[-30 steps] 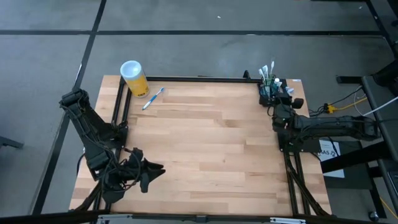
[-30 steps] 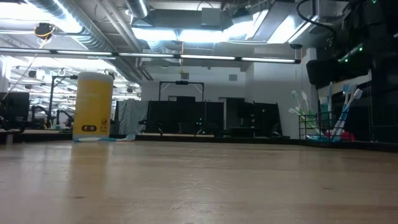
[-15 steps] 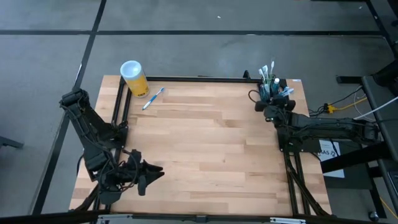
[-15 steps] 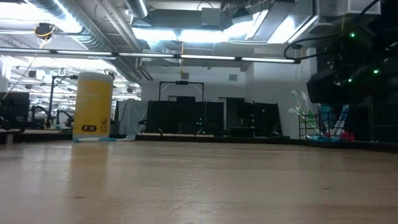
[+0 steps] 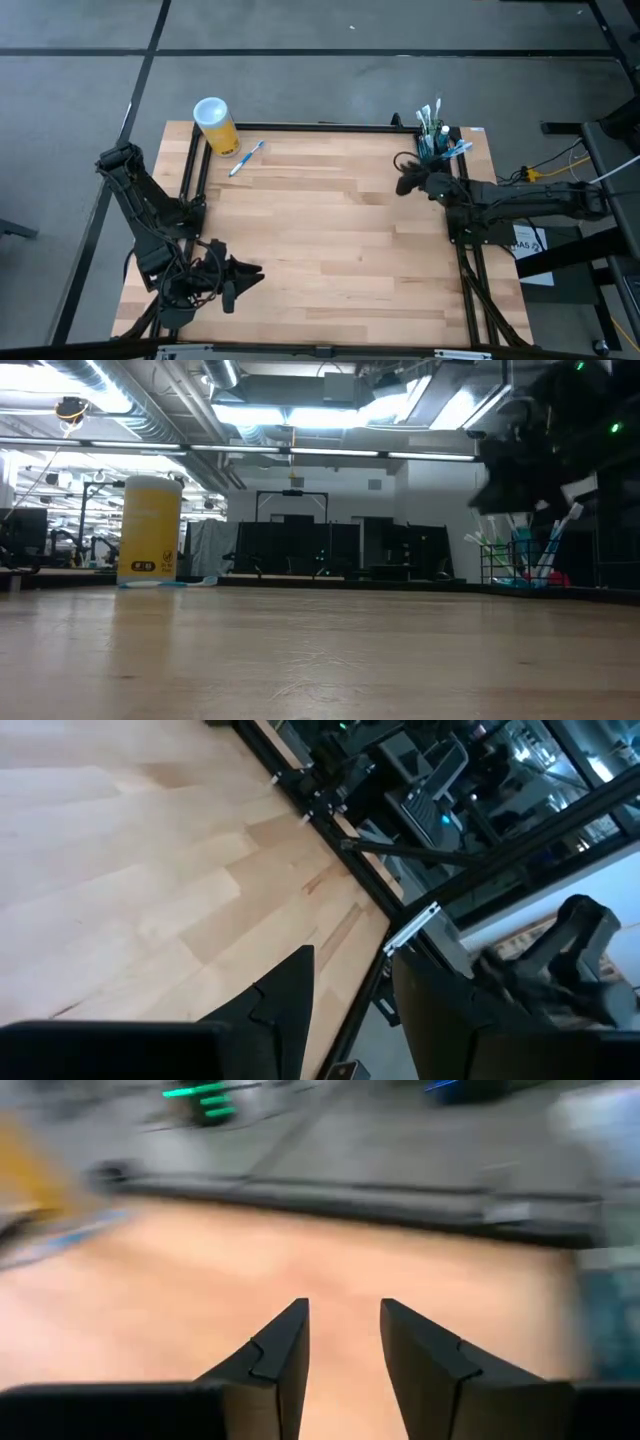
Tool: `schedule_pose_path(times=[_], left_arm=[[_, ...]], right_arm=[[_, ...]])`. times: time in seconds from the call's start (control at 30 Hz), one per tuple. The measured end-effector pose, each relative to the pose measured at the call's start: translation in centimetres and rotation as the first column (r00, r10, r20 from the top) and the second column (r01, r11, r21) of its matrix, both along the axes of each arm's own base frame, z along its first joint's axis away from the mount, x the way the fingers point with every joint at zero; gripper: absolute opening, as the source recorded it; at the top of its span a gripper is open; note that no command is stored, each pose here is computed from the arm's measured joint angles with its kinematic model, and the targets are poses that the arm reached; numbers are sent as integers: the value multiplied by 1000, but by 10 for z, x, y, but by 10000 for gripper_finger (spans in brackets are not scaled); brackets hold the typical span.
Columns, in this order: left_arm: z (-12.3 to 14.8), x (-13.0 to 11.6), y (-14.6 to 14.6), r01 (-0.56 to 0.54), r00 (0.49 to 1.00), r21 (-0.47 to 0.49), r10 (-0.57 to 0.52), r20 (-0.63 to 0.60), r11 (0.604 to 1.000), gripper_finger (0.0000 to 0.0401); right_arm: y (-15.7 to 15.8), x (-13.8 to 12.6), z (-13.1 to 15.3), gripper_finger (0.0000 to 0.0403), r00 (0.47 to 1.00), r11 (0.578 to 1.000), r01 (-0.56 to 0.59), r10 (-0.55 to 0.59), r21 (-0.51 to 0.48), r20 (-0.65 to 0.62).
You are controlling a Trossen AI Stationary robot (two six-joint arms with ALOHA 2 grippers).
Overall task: Pick & Place toothbrushing station
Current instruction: Put the blue toothbrush into the mesh organizer
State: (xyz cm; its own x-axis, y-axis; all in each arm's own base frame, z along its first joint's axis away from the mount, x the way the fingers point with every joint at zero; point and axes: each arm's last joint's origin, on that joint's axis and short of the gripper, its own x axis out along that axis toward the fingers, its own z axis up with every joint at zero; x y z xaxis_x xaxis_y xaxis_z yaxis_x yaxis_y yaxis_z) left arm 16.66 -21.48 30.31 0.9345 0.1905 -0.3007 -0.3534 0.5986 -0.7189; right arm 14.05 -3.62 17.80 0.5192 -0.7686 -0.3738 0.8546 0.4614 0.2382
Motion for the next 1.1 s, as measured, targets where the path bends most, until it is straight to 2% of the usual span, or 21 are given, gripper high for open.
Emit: schedule_pose_path(times=[0.1,0.2,0.3,0.4,0.47,0.53,0.6,0.7,0.77,0.83,0.93,1.03,1.1], left_arm=[[0,0,1,-13,1000,17,13,9,1000,134],[-1,-1,2,-8,1000,25,9,-8,1000,134],[-9,-4,5,5,996,-13,-6,-89,1000,133],[-21,-5,13,-34,978,-45,24,-207,998,127],[-33,0,19,-73,947,-33,59,-315,997,122],[-48,12,26,-121,896,-16,102,-432,992,118],[-62,32,35,-145,838,8,127,-530,989,116],[-76,64,62,-165,755,32,147,-639,986,118],[-78,82,94,-227,704,55,203,-681,972,122],[-75,92,135,-296,641,113,284,-713,949,125],[-67,92,199,-397,530,182,387,-754,900,124],[-62,88,257,-493,483,134,399,-779,859,124],[-63,87,287,-564,496,39,376,-783,825,125]], right_arm=[[14,14,10,126,963,972,-230,219,54,157],[31,30,19,126,837,882,-471,435,31,331],[50,45,22,125,705,782,-624,569,-13,423],[66,55,25,125,585,712,-700,620,-61,523],[74,56,35,125,477,685,-715,624,-139,619],[81,54,47,125,372,679,-700,612,-222,698],[86,49,56,125,312,693,-669,590,-269,744],[92,44,62,125,277,710,-643,564,-286,778],[96,42,65,125,262,708,-647,556,-284,789],[100,42,70,125,237,696,-657,555,-289,798],[108,44,82,125,199,679,-665,562,-310,803],[115,46,94,125,186,669,-660,588,-343,787],[118,48,101,125,191,662,-656,610,-363,769]])
